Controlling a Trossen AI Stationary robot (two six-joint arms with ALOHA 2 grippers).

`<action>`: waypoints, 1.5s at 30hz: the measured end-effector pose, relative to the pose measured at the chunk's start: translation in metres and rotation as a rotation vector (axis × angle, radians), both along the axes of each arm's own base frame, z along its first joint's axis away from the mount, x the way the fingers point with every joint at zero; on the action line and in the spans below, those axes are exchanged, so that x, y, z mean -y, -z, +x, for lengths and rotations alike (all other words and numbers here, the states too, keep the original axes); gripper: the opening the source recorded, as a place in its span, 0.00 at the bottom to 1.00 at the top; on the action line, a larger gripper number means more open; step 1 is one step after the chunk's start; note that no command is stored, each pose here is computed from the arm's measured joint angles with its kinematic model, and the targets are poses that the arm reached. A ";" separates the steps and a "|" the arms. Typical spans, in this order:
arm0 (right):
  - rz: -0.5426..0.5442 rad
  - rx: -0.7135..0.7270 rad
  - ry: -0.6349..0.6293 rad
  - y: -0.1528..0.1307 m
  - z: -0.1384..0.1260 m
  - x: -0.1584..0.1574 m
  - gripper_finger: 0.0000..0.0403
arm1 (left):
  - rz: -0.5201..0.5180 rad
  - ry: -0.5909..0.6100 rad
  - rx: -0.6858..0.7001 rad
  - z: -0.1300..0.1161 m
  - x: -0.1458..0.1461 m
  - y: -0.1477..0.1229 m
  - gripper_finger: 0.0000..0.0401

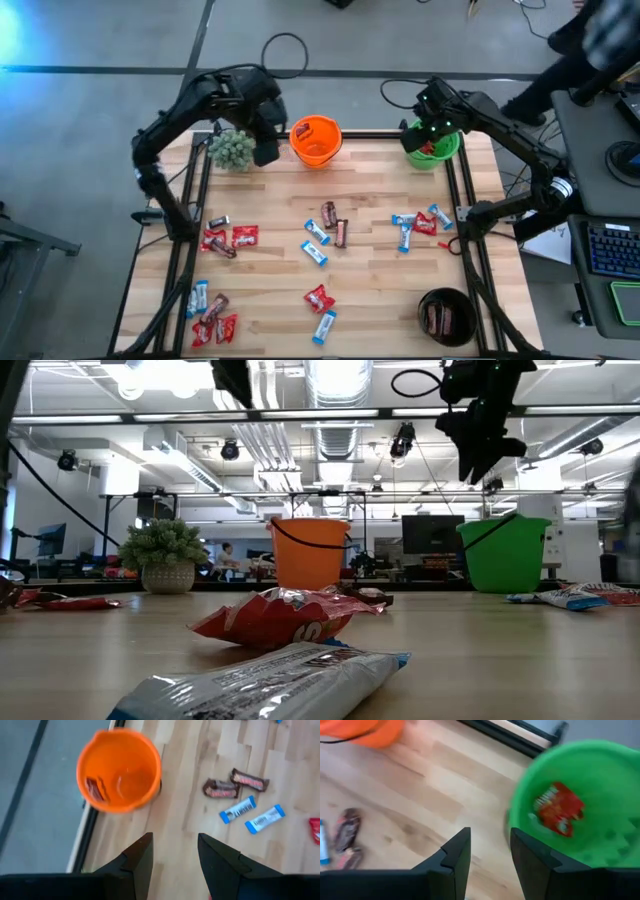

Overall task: Organize candy in baskets
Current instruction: Put the brown chocolate bar into the black bucket

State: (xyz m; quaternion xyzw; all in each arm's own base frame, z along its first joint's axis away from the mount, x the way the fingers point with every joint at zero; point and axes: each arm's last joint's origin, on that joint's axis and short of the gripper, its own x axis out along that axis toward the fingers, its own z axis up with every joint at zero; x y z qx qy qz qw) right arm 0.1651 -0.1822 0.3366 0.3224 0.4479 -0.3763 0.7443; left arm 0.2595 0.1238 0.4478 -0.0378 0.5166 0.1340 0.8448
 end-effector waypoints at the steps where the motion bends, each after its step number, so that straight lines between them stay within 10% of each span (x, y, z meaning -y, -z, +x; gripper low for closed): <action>1: -0.004 0.011 -0.016 -0.001 0.002 -0.001 0.32 | -0.009 -0.012 -0.004 -0.007 0.003 0.001 0.34; 23: -0.039 0.206 -0.178 -0.012 0.025 -0.014 0.35 | -0.241 -0.277 -0.194 -0.092 0.065 0.078 0.34; 45: 0.223 0.527 -0.266 -0.030 0.024 -0.032 0.35 | -0.306 0.049 -0.451 -0.107 0.121 0.144 0.34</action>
